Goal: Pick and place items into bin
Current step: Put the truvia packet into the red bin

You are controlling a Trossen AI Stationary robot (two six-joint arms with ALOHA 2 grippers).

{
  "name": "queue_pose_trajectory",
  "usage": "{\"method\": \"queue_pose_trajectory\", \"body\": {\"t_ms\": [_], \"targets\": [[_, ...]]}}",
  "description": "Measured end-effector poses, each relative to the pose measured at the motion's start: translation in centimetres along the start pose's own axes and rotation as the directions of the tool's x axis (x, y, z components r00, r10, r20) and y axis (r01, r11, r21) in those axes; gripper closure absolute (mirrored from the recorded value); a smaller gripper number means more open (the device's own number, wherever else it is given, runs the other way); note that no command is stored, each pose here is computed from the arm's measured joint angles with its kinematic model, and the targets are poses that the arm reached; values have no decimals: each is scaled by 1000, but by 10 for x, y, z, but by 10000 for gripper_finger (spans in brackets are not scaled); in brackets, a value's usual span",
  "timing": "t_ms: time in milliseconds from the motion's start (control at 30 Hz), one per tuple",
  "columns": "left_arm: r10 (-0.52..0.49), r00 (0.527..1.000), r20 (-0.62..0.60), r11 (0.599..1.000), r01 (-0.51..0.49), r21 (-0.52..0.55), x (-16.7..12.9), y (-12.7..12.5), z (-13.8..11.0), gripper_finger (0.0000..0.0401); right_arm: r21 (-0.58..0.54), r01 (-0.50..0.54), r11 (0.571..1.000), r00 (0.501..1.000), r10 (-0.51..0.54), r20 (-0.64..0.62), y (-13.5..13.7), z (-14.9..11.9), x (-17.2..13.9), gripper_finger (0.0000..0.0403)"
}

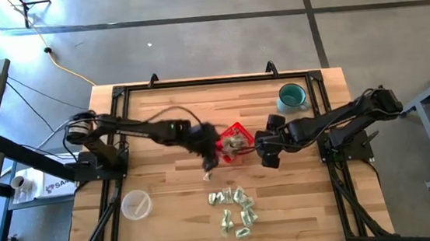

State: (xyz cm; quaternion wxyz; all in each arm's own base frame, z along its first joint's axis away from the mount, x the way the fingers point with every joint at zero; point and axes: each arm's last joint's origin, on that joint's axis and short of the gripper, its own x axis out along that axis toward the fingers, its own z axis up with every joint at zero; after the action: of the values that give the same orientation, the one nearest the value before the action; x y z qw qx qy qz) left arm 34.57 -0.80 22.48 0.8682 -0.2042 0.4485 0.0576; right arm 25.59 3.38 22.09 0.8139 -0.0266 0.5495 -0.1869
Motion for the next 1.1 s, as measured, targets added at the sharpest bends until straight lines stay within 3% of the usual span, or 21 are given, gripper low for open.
{"method": "queue_pose_trajectory", "body": {"t_ms": [100,200,267,433,633,767,967,1100], "targets": [[15,995,-97,999,-10,43,0,-21,-21,139,-25,-32,999,999,32,15,5,-3,5,75],[71,993,-92,996,-66,55,7,-40,-34,139,-31,-58,998,997,59,40,7,-3,8,75],[141,983,-121,990,-143,-6,16,-43,-45,143,-30,-52,998,998,53,42,6,-3,9,75],[191,972,-139,952,-218,-216,39,-48,-56,153,-9,-39,999,998,39,53,2,0,11,75],[218,949,-229,914,-281,-294,67,-43,-69,167,5,-34,999,998,33,52,-1,1,12,75],[258,942,-213,909,-311,-278,71,-41,-70,214,5,-32,999,998,32,50,-1,1,12,75],[343,932,-120,901,-362,-239,71,-26,-56,368,3,-16,1000,999,16,47,-2,0,12,76],[311,946,-88,915,-323,-241,54,-24,-27,364,-8,0,1000,1000,0,23,-3,-2,12,76]]}}
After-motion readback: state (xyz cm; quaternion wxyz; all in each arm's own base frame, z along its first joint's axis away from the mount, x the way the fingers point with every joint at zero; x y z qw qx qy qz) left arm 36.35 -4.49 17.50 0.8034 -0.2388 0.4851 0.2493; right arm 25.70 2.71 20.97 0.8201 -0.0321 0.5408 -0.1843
